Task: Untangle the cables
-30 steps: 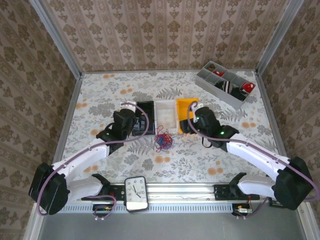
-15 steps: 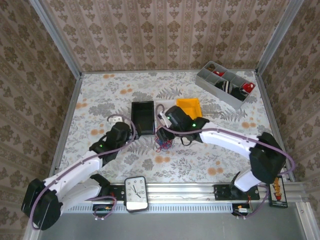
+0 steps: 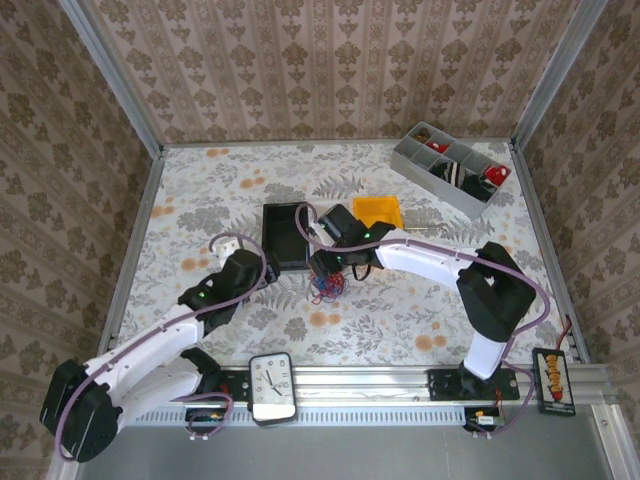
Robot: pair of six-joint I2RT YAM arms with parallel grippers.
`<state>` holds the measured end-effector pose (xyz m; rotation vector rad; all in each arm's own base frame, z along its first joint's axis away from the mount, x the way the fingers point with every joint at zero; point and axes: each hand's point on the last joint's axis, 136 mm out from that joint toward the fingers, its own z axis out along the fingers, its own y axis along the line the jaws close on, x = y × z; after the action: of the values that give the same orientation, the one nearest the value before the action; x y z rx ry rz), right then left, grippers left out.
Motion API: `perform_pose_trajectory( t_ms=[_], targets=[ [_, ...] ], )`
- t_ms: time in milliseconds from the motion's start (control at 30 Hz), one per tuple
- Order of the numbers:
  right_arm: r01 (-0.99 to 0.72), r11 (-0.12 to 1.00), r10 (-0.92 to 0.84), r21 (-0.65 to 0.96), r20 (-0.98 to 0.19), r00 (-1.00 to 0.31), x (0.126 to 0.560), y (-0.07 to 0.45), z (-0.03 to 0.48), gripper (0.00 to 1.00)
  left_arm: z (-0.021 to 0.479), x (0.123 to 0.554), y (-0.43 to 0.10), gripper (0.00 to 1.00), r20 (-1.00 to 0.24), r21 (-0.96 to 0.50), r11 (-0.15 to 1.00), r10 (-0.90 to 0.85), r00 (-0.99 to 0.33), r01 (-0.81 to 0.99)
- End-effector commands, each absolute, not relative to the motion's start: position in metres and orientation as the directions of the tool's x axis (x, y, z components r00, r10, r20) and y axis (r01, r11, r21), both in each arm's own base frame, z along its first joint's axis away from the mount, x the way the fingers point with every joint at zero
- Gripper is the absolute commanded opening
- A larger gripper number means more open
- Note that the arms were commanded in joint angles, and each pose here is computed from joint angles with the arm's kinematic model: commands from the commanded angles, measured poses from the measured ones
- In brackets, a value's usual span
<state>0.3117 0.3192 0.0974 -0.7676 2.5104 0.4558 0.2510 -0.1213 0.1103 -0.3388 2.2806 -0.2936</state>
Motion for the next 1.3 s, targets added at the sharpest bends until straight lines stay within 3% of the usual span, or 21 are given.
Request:
perform_pose_trajectory(
  t_ms=[0,200,867,1067,1133,1267],
  targets=[
    [-0.599,0.790,-0.460,0.129,-0.521,-0.719,0.322,0.316,0.097,0.48,0.122,0.258,-0.131,0.99,-0.693,-0.319,0.939,-0.322,-0.645,-0.126],
    [-0.619,0.774,-0.483,0.136,-0.506,-0.715,0.321,0.322,0.095,0.42,0.119,0.262,-0.137,0.99,-0.681,-0.287,0.950,-0.293,-0.671,-0.124],
    [-0.620,0.767,-0.482,0.168,-0.487,-0.728,0.319,0.335,0.075,0.38,0.110,0.269,-0.140,0.98,-0.658,-0.256,0.956,-0.282,-0.698,-0.144],
    [-0.627,0.761,-0.476,0.165,-0.514,-0.714,0.322,0.336,0.086,0.05,0.108,0.268,-0.151,0.99,-0.650,-0.240,0.969,-0.205,-0.732,-0.059],
    [-0.619,0.767,-0.457,0.168,-0.535,-0.711,0.322,0.331,0.095,0.00,0.108,0.267,-0.159,0.99,-0.647,-0.231,0.973,-0.147,-0.748,0.009],
    [-0.609,0.762,-0.403,0.221,-0.575,-0.712,0.313,0.321,0.120,0.00,0.110,0.257,-0.190,1.00,-0.646,-0.255,0.941,0.004,-0.763,0.220]
  ],
)
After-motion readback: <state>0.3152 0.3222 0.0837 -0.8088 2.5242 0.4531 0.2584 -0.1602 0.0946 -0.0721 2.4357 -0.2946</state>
